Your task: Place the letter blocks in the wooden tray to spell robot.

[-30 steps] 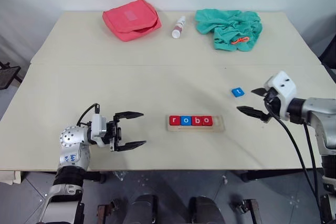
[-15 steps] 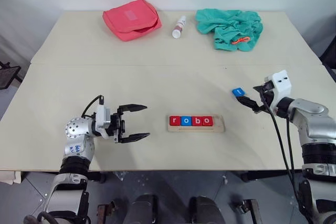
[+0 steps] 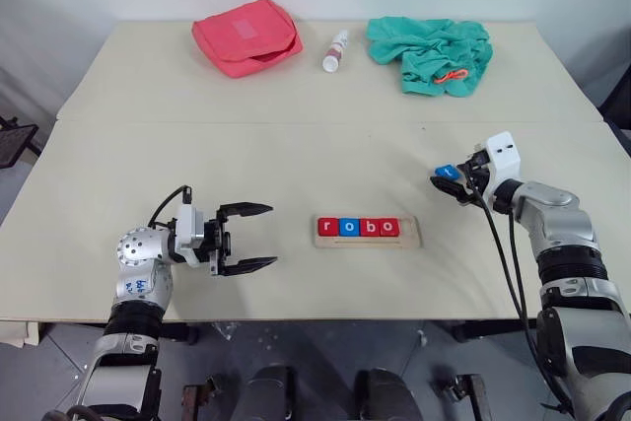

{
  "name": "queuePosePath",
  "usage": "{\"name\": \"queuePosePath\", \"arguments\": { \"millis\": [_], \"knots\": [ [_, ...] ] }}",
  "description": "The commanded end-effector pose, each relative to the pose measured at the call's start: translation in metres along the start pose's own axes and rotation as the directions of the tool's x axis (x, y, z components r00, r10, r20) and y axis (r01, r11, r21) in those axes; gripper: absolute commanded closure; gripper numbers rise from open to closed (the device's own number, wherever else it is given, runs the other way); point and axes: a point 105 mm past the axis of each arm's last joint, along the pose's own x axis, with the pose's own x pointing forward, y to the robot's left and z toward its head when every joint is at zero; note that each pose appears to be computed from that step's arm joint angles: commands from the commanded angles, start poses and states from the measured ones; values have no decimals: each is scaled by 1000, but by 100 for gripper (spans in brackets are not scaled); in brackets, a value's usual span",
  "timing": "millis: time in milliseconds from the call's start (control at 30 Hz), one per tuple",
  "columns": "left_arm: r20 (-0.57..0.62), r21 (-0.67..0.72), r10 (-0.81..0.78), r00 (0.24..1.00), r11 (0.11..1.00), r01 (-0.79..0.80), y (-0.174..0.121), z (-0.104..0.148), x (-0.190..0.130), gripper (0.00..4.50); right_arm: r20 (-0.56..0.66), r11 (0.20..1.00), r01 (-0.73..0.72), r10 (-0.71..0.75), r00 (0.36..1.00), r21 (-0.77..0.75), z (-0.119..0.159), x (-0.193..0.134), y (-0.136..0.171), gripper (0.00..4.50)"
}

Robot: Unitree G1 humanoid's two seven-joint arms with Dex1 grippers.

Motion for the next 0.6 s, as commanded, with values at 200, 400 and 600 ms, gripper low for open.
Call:
{"name": "queuePosePath", "arguments": {
  "millis": [200, 400, 600],
  "knots": [
    [1, 23, -46, 999, 999, 46, -7, 6, -6, 0, 92, 991, 127, -130, 987, 31, 13, -20, -13, 303],
    [4, 4, -66, 998, 998, 66, -9, 6, -10, 0, 176, 978, 196, -205, 963, 65, 28, -65, 24, 303],
    [-13, -12, -84, 996, 996, 84, -11, 6, -19, 0, 116, 964, 235, -249, 962, 123, 12, -93, 61, 303]
  ]
}}
